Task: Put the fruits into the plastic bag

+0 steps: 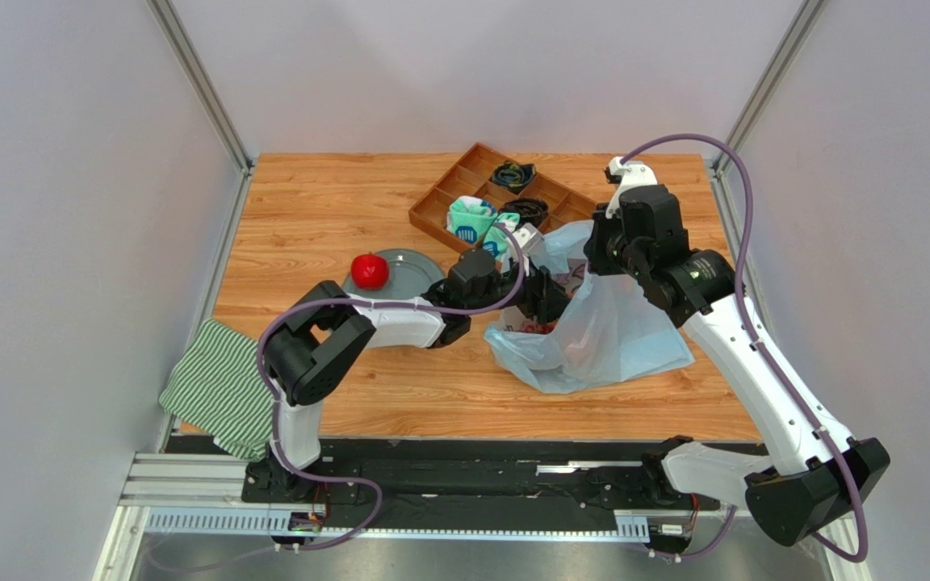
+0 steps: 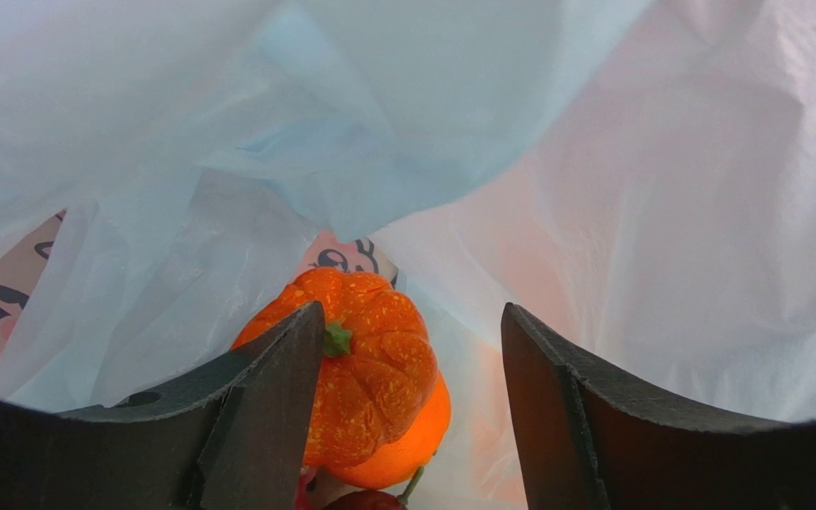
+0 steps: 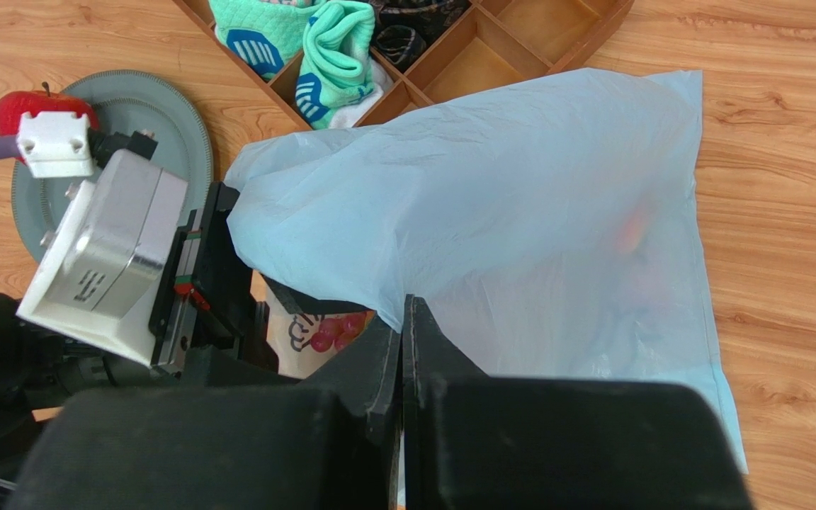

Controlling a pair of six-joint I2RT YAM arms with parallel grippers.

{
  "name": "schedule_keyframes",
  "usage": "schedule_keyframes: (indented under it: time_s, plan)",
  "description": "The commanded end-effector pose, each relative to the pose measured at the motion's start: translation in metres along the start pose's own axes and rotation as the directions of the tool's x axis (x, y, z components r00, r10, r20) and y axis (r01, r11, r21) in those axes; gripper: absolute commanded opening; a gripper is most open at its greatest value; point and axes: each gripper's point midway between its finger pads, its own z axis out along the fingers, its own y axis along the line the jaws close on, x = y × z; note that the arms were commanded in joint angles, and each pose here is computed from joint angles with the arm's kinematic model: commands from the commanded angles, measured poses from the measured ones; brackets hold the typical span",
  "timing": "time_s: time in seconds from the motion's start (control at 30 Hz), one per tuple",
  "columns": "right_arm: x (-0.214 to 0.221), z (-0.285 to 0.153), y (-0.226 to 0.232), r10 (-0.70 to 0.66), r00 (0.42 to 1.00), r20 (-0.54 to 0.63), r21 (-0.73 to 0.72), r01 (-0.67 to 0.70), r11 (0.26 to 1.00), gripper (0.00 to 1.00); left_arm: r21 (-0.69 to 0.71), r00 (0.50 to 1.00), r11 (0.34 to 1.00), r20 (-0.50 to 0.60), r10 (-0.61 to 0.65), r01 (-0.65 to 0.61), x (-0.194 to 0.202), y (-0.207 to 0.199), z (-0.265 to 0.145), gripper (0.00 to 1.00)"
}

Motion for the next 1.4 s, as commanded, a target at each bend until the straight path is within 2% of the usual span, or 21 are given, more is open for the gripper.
schedule_keyframes:
  time_s: [0.0,0.07,0.3,0.5,0.57,0.7,0.87,0.9,0.97,1.0,1.03,1.1,1.27,1.37]
  plan:
    - [-0.014,-0.007,-0.003,0.017,0.998,0.067,0.009,-0.017,1.0,0.0,0.098,0.991,0.987,0.06,0.121,-0.127,-0.026,-0.035,-0.015,0.71]
    - [-0.014,-0.007,-0.002,0.015,0.998,0.069,0.009,-0.016,1.0,0.0,0.11,0.987,0.982,0.071,0.145,-0.153,-0.03,-0.042,-0.023,0.77]
    - [-0.013,-0.008,-0.002,0.019,0.997,0.068,0.007,-0.019,1.0,0.0,0.026,0.978,0.981,0.094,0.188,-0.191,-0.031,-0.038,-0.052,0.82]
    - [-0.015,-0.012,-0.005,0.013,0.997,0.079,0.017,-0.014,1.0,0.0,-0.163,0.966,0.964,0.119,0.231,-0.21,-0.047,-0.005,-0.097,0.83]
    - [-0.015,-0.012,-0.005,0.011,0.997,0.079,0.019,-0.012,1.0,0.0,-0.266,0.963,0.942,0.113,0.243,-0.206,-0.05,0.023,-0.119,0.84]
    - [-0.014,-0.011,-0.006,0.012,0.997,0.075,0.021,-0.014,1.0,0.0,-0.42,0.952,0.885,0.128,0.278,-0.202,-0.068,0.053,-0.169,0.85]
    - [-0.013,-0.008,-0.003,0.01,0.998,0.068,0.013,-0.011,1.0,0.0,-0.658,0.962,0.737,0.07,0.264,-0.154,-0.077,0.103,-0.223,0.88]
    - [-0.014,-0.009,-0.004,0.01,0.997,0.071,0.013,-0.011,1.0,0.0,-0.734,0.972,0.667,0.041,0.231,-0.127,-0.071,0.119,-0.239,0.88]
    - [-0.014,-0.009,-0.004,0.011,0.998,0.069,0.012,-0.012,1.0,0.0,-0.815,0.979,0.575,0.052,0.195,-0.071,-0.08,0.137,-0.26,0.91]
    - [-0.014,-0.008,-0.003,0.009,0.998,0.07,0.012,-0.01,1.0,0.0,-0.879,0.99,0.475,0.02,0.14,-0.049,-0.068,0.154,-0.279,0.92]
    - [-0.014,-0.009,-0.003,0.009,0.998,0.07,0.012,-0.01,1.0,0.0,-0.907,0.991,0.421,0.039,0.128,-0.019,-0.078,0.163,-0.291,0.94]
    - [-0.015,-0.009,-0.003,0.008,0.997,0.071,0.012,-0.009,1.0,0.0,-0.94,0.997,0.342,0.042,0.062,0.018,-0.069,0.175,-0.308,0.96]
    - [-0.016,-0.01,-0.004,0.008,0.997,0.075,0.015,-0.009,1.0,0.0,-0.961,0.994,0.266,0.096,0.048,0.08,-0.077,0.19,-0.332,0.99]
    - [-0.016,-0.01,-0.003,0.007,0.997,0.074,0.011,-0.008,1.0,0.0,-0.97,0.997,0.23,0.078,-0.008,0.078,-0.069,0.203,-0.339,0.99]
